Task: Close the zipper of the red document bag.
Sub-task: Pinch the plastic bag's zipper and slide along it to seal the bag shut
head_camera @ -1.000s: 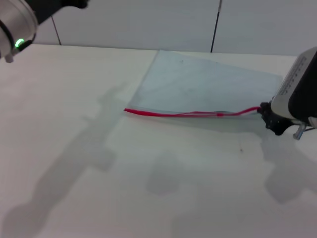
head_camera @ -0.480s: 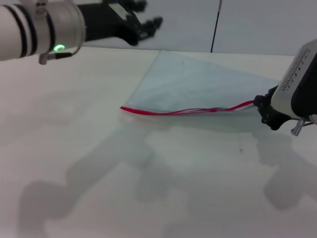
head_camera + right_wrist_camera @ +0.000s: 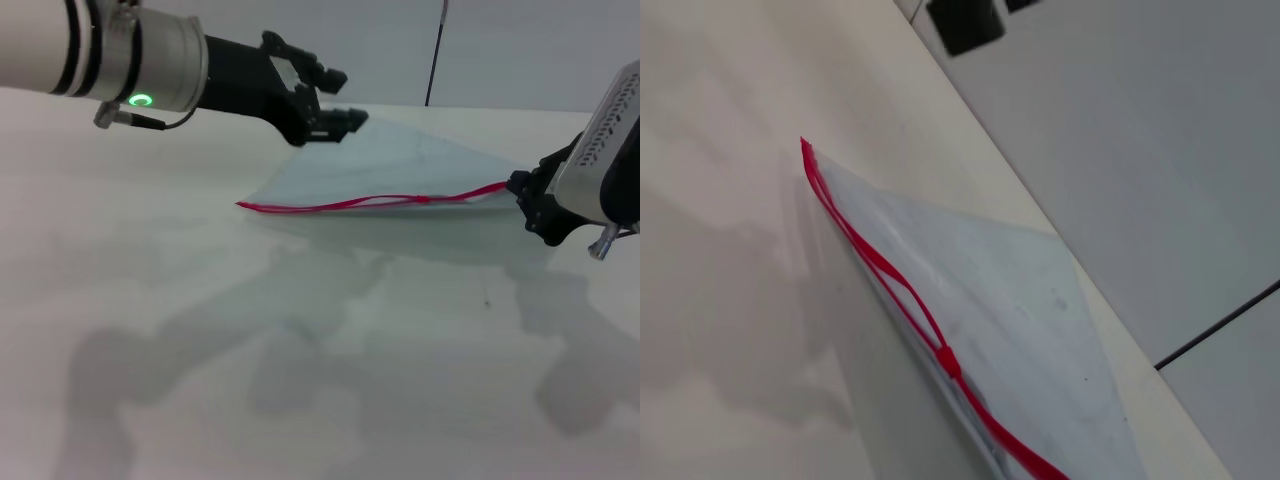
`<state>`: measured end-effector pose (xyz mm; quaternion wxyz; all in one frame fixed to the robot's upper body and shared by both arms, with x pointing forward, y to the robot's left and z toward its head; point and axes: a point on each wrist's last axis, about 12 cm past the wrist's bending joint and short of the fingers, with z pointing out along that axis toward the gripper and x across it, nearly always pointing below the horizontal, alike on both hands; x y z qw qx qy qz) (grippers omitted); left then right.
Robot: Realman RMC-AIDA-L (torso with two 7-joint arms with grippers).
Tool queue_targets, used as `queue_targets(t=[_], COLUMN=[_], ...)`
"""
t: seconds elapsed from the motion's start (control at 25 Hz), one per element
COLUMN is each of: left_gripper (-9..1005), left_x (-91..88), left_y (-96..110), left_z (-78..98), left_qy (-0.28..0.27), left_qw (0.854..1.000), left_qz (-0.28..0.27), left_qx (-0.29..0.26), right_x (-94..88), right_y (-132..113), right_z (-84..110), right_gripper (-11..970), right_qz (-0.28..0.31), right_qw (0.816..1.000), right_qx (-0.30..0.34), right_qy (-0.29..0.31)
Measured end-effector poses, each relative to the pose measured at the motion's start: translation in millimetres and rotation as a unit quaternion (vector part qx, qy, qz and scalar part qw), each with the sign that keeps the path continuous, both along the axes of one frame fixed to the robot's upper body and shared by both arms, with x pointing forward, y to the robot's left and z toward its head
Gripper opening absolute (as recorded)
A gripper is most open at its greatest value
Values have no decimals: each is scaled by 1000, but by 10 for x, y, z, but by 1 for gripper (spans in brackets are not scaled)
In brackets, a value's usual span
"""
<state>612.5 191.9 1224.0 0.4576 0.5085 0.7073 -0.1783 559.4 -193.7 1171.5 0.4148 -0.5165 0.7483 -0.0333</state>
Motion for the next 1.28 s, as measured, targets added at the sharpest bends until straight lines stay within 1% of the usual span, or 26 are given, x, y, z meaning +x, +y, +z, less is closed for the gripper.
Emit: queue_targets(t=[0.16,0.32,0.56,0.76,1.0,1.28], left_gripper=[500,500,500,501,500,495], left_x=[17,24,16,20,59,16], left_y=[-94,-188,-348,-474,-524,-602], left_z=[13,26,-48,-57,-12,-80], left_qy=[1,-6,-3,-12,-24,-20], left_qw=[999,998,995,992,991,988], left_qz=[-17,-32,-57,-70,-69,-83], left_qx=[35,49,80,108,114,125], right_x=[-13,-20,-31,-23,-19,-25], right_y=[25,42,52,55,63,68], right_z=[15,38,63,65,72,86], right_gripper=[12,11,11,12,12,13], right_qz=[2,5,7,5,6,6], right_qw=[1000,1000,1000,1000,1000,1000], right_qx=[3,4,4,6,7,9], right_qy=[0,-2,-3,-2,-2,-4])
